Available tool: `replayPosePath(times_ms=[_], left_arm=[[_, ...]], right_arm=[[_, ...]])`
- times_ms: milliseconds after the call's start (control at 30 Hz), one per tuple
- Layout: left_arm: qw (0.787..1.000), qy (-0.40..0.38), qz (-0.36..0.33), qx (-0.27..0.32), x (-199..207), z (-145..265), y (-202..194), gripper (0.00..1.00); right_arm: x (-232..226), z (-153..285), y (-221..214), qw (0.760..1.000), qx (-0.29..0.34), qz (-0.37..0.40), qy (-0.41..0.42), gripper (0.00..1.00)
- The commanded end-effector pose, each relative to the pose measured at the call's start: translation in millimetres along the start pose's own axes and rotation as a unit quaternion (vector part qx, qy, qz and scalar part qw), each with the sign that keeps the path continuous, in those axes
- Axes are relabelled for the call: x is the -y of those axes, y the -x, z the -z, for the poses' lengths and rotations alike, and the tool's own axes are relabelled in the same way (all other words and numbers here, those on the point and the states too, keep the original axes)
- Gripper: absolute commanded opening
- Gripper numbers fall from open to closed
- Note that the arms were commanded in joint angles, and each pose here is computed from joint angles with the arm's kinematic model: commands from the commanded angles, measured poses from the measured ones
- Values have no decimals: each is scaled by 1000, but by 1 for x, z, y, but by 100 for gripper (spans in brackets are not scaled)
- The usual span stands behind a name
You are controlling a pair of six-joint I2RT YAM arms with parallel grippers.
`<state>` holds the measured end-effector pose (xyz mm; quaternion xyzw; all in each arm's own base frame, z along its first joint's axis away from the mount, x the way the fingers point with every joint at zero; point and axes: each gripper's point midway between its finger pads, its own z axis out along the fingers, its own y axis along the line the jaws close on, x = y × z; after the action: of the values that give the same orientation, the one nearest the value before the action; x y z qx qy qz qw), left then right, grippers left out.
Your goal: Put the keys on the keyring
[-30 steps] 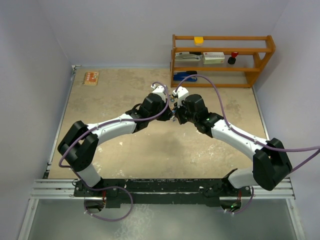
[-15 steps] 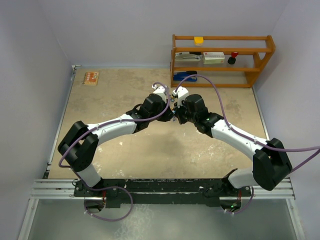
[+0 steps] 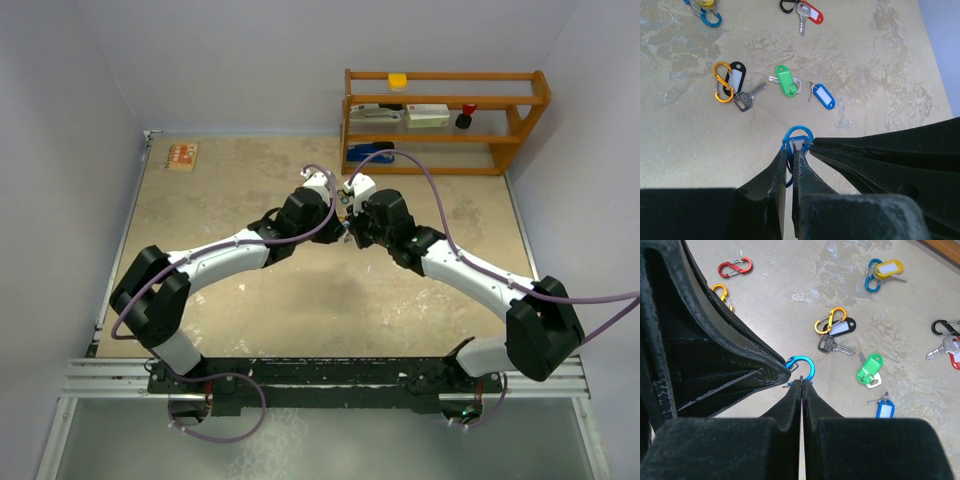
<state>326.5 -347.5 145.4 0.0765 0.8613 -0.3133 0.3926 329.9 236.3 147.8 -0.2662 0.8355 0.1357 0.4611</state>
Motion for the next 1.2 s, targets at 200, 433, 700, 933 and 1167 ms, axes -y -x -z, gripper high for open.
replayPosePath(times_ms=[200, 433, 700, 933, 1167], left_arm=[[999, -44, -13, -5, 20, 13, 1, 0], [999, -40, -16, -14, 17, 12, -4, 0], [999, -40, -19, -13, 17, 13, -4, 0], [999, -40, -20, -13, 17, 13, -3, 0], [1000, -13, -8, 12, 10, 16, 8, 51]], right_arm=[[12, 1, 13, 999, 29, 12, -29, 0], [15, 4, 17, 999, 35, 12, -39, 0], [17, 5, 16, 998, 35, 11, -43, 0], [22, 6, 7, 998, 28, 4, -60, 0], [26, 7, 7, 997, 27, 3, -71, 0]])
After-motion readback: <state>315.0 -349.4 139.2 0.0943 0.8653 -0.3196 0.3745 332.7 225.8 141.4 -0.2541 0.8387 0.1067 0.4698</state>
